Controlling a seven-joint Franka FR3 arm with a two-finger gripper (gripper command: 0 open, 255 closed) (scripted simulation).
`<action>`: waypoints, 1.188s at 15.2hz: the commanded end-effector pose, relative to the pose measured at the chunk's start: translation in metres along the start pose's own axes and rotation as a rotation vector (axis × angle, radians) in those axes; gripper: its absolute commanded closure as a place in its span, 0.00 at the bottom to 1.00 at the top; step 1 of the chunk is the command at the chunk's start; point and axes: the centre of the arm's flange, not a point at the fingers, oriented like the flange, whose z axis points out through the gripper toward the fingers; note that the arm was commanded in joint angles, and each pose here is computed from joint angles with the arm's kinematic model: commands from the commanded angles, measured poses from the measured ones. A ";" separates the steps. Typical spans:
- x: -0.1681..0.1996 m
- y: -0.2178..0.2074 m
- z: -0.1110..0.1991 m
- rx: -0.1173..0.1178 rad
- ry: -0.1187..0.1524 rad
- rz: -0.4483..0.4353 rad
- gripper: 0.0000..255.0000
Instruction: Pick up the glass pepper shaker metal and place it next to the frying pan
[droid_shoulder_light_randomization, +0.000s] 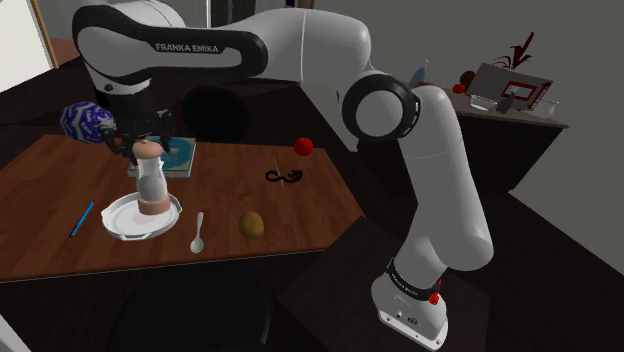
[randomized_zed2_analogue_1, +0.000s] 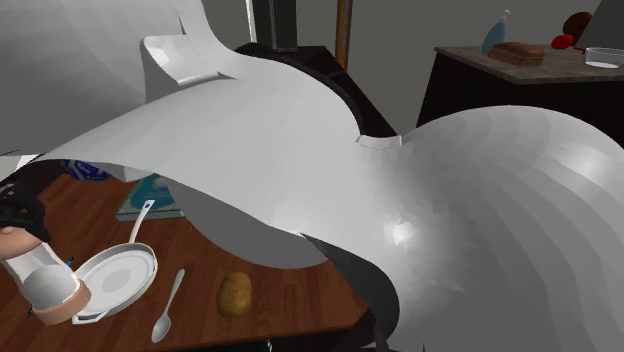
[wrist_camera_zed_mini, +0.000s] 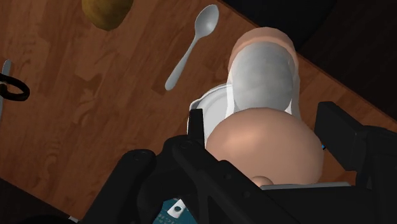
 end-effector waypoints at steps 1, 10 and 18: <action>0.000 -0.002 0.011 0.000 0.000 0.000 1.00; 0.000 -0.009 0.058 0.000 0.000 0.000 1.00; 0.000 -0.015 0.099 0.000 0.000 0.000 1.00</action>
